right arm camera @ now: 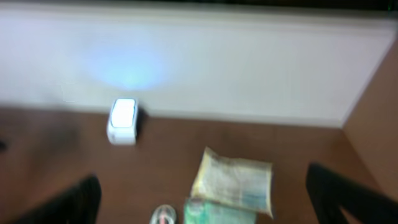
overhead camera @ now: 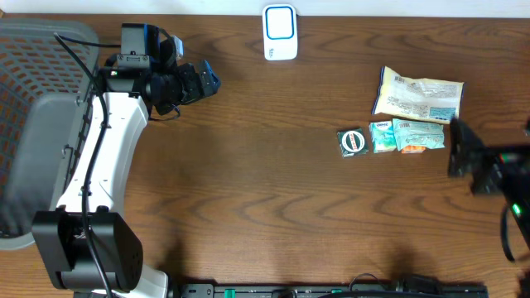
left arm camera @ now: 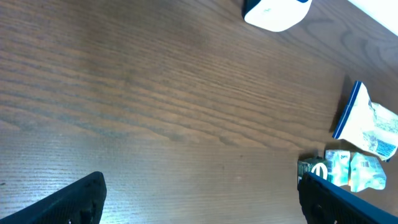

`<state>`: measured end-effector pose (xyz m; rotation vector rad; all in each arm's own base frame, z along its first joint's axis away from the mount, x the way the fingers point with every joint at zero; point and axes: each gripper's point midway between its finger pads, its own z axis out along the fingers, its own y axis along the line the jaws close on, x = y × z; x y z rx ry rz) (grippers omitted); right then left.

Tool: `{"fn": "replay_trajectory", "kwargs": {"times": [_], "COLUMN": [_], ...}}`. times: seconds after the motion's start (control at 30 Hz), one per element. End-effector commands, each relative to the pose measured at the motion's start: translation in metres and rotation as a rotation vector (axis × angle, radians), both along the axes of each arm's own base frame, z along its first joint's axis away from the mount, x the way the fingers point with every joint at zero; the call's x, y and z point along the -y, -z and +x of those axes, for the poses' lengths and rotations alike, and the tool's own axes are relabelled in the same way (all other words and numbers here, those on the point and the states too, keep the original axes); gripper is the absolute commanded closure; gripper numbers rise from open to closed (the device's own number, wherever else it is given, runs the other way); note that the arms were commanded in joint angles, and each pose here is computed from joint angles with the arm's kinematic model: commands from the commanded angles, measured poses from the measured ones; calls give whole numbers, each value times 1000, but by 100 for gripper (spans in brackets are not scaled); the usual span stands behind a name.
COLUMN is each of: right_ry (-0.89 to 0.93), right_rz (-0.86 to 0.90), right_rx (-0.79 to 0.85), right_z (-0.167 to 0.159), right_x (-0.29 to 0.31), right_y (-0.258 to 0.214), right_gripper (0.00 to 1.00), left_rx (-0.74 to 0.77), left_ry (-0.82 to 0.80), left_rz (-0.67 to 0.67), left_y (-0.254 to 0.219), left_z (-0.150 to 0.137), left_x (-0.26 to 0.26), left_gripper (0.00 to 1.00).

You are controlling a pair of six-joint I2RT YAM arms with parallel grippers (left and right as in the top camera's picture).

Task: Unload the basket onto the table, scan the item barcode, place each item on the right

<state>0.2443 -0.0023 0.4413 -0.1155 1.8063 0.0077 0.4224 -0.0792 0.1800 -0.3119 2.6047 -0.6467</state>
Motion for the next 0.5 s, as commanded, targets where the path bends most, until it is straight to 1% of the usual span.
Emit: {"fn": "replay_trajectory", "kwargs": {"times": [0.0,0.1,0.2,0.37,0.47], "right_ry": [-82,-119,-124,-105,-95], "right_rz": [-58,-73,-82,-89,-88], "right_rx": [62,171,237,284,273], "right_z": [14,24,28,23,15], "right_x": [-14,-23,-27,-29,-29], "right_y": [33,60,93,157,189], "right_gripper": [1,1,1,1,1], "left_rx": [-3,-3,-3,-3,-3], "left_ry": [1,1,0,1,1], "left_rz": [8,8,8,8,8], "left_y": [2,2,2,2,2], "left_z": [1,1,1,1,1], "left_x": [-2,-2,-2,-2,-2], "left_gripper": [2,2,2,3,2]}}
